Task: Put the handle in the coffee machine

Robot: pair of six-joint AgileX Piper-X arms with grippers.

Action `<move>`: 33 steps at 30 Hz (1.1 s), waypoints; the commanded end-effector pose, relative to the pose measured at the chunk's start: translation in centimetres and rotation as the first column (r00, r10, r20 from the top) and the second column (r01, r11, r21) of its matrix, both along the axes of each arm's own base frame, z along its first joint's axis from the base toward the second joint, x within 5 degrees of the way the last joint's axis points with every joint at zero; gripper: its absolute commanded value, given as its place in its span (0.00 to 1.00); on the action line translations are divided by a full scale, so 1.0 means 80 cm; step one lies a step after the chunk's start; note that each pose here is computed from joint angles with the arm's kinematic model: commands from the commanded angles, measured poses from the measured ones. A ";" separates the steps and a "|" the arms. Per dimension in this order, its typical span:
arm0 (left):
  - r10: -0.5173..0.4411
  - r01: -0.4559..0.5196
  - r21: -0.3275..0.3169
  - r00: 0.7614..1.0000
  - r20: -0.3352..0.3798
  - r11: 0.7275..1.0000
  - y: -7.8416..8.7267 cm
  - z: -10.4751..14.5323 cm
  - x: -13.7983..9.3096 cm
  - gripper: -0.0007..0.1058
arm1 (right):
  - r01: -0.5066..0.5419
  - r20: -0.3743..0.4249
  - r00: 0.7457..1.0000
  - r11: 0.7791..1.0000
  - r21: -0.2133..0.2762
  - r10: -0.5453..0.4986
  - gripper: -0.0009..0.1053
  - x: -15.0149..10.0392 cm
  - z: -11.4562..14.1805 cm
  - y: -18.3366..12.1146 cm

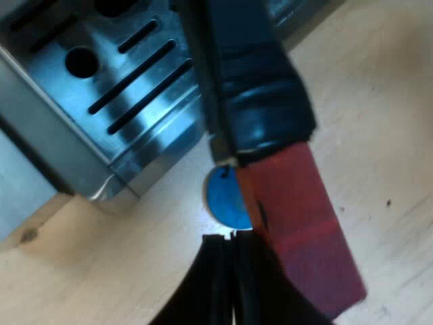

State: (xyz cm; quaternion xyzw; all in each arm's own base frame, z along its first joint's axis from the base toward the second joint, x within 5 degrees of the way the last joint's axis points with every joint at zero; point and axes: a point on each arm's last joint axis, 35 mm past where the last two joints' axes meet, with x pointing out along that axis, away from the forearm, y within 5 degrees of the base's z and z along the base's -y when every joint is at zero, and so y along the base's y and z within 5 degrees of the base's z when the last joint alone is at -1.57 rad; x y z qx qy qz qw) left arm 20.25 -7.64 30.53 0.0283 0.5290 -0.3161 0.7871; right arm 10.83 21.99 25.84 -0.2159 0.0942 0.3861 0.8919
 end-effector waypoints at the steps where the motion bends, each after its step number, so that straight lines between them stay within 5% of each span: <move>1: -0.136 0.131 -0.085 0.989 -0.055 0.988 -0.024 0.004 -0.020 0.01 | -0.028 -0.028 0.999 1.000 0.004 0.028 0.62 -0.001 0.002 0.001; 12: -0.206 0.203 -0.064 0.978 -0.033 0.977 -0.043 0.009 -0.030 0.01 | -0.027 -0.080 0.996 1.000 0.001 0.027 0.62 -0.004 -0.001 -0.003; 19: -0.269 0.273 -0.083 0.962 0.046 0.959 -0.061 0.024 -0.032 0.01 | -0.027 -0.086 0.996 1.000 -0.011 0.026 0.61 -0.009 0.006 -0.014; 26: -0.349 0.365 -0.162 0.930 0.120 0.917 -0.074 0.034 -0.030 0.01 | -0.027 -0.078 0.997 1.000 0.005 0.028 0.61 -0.013 0.016 -0.023; 33: -0.428 0.444 -0.156 0.895 0.128 0.882 -0.091 0.025 -0.030 0.01 | -0.027 -0.077 0.997 1.000 0.008 0.028 0.61 -0.013 0.017 -0.023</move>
